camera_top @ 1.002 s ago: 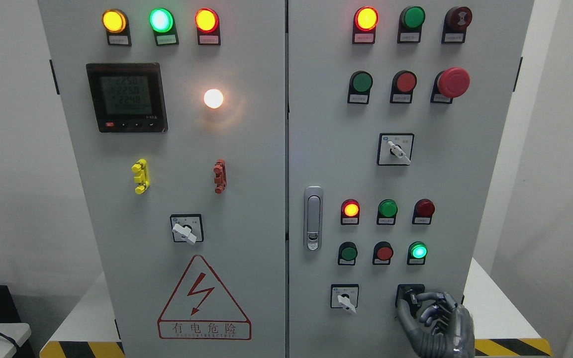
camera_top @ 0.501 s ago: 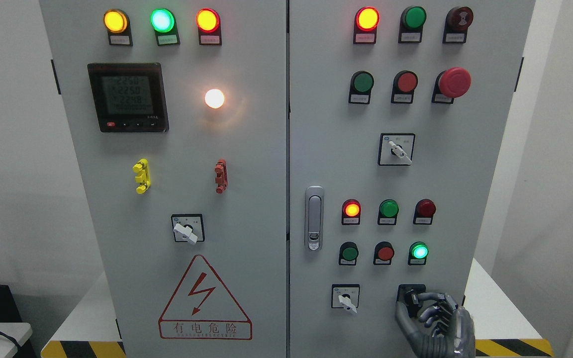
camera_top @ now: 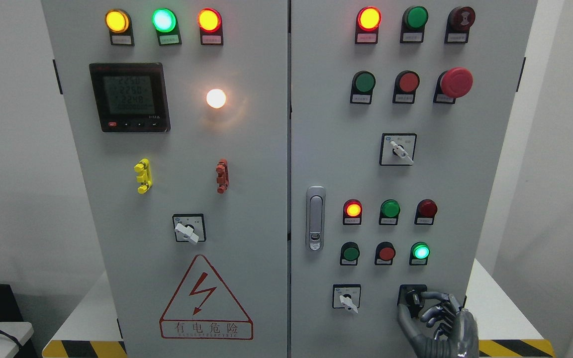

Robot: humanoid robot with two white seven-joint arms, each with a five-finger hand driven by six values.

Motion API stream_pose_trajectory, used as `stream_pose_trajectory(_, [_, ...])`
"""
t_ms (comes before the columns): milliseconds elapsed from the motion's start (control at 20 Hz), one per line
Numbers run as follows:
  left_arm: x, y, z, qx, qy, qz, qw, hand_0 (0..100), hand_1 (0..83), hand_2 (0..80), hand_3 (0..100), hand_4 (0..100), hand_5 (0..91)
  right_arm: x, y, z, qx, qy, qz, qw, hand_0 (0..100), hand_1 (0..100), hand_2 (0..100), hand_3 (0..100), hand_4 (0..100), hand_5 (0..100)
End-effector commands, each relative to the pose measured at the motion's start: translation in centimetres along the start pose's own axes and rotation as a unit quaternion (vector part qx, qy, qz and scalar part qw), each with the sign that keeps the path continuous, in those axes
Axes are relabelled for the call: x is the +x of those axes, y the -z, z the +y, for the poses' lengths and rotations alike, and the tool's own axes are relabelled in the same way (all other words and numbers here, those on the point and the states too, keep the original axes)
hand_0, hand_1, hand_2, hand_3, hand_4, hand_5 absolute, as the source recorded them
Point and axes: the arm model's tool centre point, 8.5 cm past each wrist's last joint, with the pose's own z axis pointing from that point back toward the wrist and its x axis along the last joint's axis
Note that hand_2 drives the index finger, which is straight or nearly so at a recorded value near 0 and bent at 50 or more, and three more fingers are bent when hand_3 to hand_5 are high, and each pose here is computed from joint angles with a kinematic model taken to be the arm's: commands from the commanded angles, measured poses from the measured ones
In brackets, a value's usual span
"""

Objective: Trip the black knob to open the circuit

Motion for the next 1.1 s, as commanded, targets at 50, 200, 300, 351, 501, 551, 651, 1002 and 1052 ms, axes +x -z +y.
stream_pose_trajectory(50, [0.5,0.0,-0.1,-0.003,0.017,-0.004,1.0,12,38.9,0.0,0,0,0.0,-0.8,-0.4,-2.4,-0.022,-0.011,0.0,1.0,12,83,41,77,80,88])
stream_pose_trajectory(200, [0.5,0.0,-0.1,-0.003,0.017,-0.004,1.0,12,38.9,0.0,0,0,0.0,-1.3,-1.1,-3.2,-0.023,-0.014,-0.013,1.0,12,81,40,73,74,80])
stream_pose_trajectory(300, [0.5,0.0,-0.1,-0.003,0.016,-0.004,1.0,12,38.9,0.0,0,0,0.0,-1.7,-1.9,-3.7,-0.021,-0.017,-0.02,0.999,12,80,38,70,70,75])
stream_pose_trajectory(351, [0.5,0.0,-0.1,-0.003,0.016,-0.004,1.0,12,38.9,0.0,0,0,0.0,-2.1,-2.3,-3.9,-0.019,-0.018,-0.022,0.999,12,78,36,67,67,72])
stream_pose_trajectory(501, [0.5,0.0,-0.1,-0.003,0.016,-0.004,1.0,12,38.9,0.0,0,0,0.0,-3.0,-3.7,-4.1,-0.006,-0.017,-0.031,0.999,5,70,34,61,63,67])
stream_pose_trajectory(551, [0.5,0.0,-0.2,-0.003,0.016,-0.004,1.0,12,38.9,0.0,0,0,0.0,-3.3,-4.2,-4.1,0.005,-0.016,-0.032,0.999,3,68,34,60,63,66])
stream_pose_trajectory(651, [0.5,0.0,-0.2,-0.003,0.016,-0.004,1.0,12,38.9,0.0,0,0,0.0,-3.9,-5.1,-4.2,0.02,-0.015,-0.035,0.999,1,57,32,58,60,63])
stream_pose_trajectory(1002, [0.5,0.0,-0.1,-0.003,0.017,-0.004,1.0,12,38.9,0.0,0,0,0.0,-5.1,-8.3,-3.8,0.095,0.02,-0.057,0.994,0,25,14,35,37,37])
stream_pose_trajectory(1052, [0.5,0.0,-0.1,-0.003,0.017,-0.004,1.0,12,38.9,0.0,0,0,0.0,-5.3,-8.8,-3.6,0.113,0.02,-0.061,0.991,0,19,8,28,30,32])
